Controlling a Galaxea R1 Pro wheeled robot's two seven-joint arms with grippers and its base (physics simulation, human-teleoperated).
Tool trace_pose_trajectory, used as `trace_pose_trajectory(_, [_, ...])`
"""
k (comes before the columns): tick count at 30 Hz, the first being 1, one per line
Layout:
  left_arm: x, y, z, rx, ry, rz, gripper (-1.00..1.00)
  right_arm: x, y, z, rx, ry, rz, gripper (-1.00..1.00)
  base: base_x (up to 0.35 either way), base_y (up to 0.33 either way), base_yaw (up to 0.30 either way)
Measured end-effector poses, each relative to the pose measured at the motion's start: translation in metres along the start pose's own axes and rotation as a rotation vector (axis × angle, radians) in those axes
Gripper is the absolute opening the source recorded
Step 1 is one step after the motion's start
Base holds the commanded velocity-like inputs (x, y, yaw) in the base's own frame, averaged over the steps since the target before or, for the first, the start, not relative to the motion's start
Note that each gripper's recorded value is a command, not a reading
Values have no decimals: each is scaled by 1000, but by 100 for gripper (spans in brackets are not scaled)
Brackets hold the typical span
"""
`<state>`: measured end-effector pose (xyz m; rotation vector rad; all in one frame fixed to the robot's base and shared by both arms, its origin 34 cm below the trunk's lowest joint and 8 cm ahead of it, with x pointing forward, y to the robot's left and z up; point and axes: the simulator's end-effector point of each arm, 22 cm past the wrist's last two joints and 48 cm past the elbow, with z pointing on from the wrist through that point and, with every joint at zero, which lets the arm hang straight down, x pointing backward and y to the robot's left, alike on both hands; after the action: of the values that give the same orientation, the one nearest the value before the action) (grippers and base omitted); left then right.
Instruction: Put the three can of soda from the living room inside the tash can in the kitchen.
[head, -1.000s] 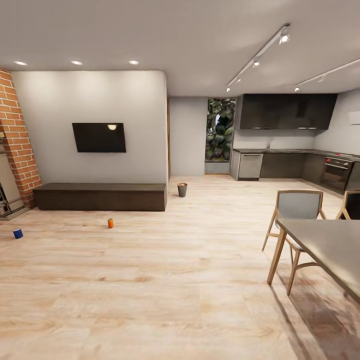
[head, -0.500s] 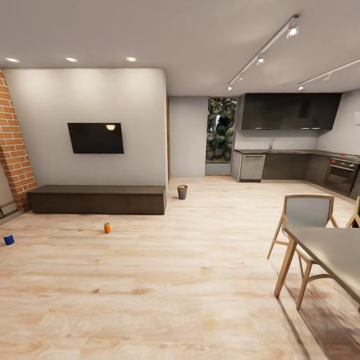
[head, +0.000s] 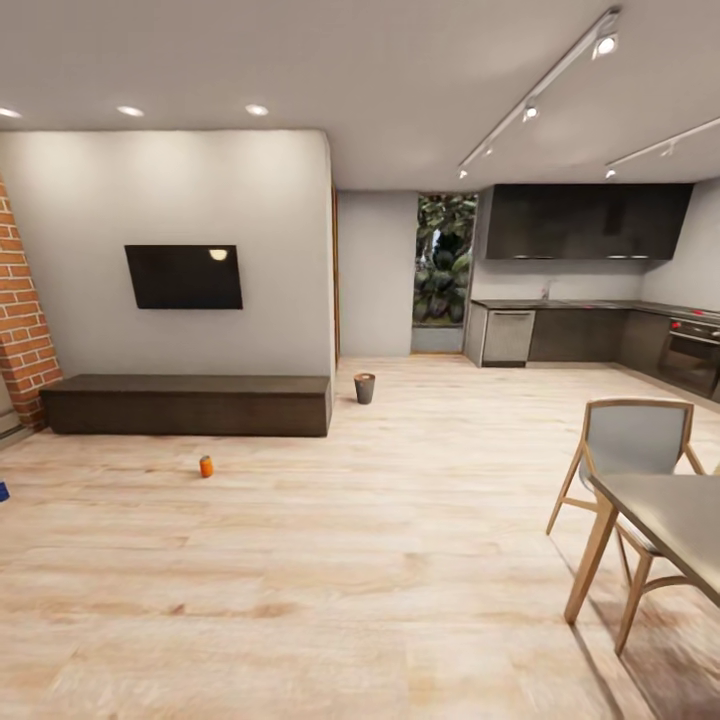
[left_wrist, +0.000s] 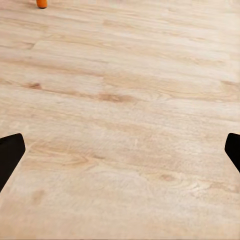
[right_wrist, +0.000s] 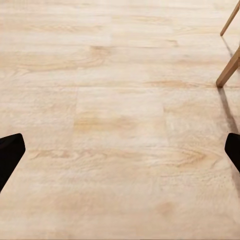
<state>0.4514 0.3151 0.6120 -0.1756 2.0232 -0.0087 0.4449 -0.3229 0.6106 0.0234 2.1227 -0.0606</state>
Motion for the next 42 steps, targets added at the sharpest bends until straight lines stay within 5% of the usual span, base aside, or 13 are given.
trace_pose_trajectory(42, [0,0,0,-1,0,1,100,0,0,0,0,-1,1,100,312,-110,0])
